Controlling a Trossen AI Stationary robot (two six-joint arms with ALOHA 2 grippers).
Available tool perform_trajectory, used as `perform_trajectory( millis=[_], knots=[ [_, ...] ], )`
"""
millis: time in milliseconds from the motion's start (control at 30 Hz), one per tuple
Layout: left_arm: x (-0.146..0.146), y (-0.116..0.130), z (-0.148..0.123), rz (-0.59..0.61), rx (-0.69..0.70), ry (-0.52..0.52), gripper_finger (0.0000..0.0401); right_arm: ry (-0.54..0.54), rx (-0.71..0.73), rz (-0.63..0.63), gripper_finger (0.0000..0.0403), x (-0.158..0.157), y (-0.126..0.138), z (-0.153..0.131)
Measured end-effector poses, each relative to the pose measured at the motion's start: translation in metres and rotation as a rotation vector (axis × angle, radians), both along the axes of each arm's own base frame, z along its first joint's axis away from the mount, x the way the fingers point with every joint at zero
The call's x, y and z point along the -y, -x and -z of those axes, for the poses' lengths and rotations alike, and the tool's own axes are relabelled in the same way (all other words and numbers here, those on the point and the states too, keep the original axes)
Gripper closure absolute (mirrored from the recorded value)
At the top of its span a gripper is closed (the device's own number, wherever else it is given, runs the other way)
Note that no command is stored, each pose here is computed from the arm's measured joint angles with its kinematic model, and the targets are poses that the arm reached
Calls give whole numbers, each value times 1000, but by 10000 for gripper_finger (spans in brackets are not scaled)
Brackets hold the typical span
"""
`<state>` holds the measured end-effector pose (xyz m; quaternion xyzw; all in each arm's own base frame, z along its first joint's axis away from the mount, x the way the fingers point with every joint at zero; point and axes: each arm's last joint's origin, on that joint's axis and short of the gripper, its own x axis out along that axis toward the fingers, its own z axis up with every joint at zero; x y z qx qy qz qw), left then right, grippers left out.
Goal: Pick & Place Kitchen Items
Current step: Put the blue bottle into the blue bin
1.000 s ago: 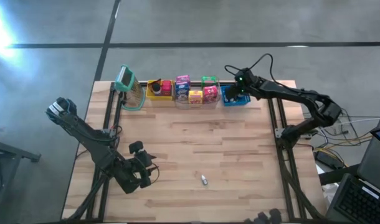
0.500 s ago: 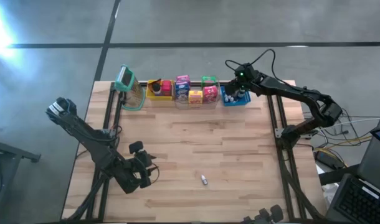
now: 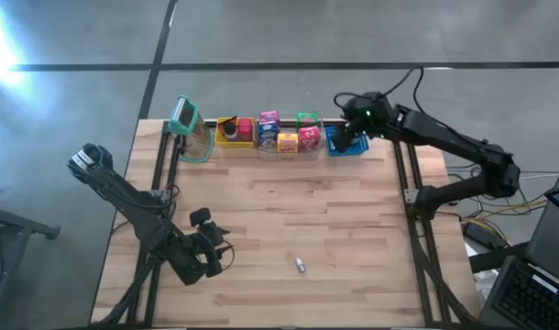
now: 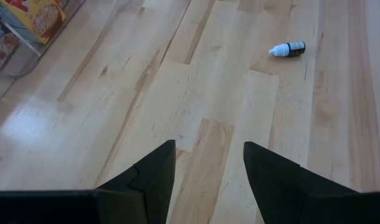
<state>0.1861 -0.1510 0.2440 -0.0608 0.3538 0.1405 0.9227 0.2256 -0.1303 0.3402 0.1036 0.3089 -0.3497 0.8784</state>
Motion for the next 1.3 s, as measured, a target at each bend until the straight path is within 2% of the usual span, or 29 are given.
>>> perform_trajectory(
  millis=[267,433,567,767,900,1033,1300],
  knots=[
    [0,0,0,-2,2,-2,206,-66,22,-183,269,-77,-10,-26],
    [0,0,0,-2,2,-2,206,-170,62,-272,293,-129,-19,-21],
    [0,0,0,-2,2,-2,206,-270,25,-303,304,-174,-20,-6],
    [0,0,0,0,2,-4,206,-360,8,-282,315,-244,-9,28],
    [-1,0,-1,88,-10,-153,206,-349,47,-261,315,-290,-8,63],
    [-1,0,-1,155,-32,-237,206,-309,129,-261,308,-331,-19,97],
    [-1,0,-1,159,-33,-242,206,-267,155,-166,313,-388,-56,163]
  ],
)
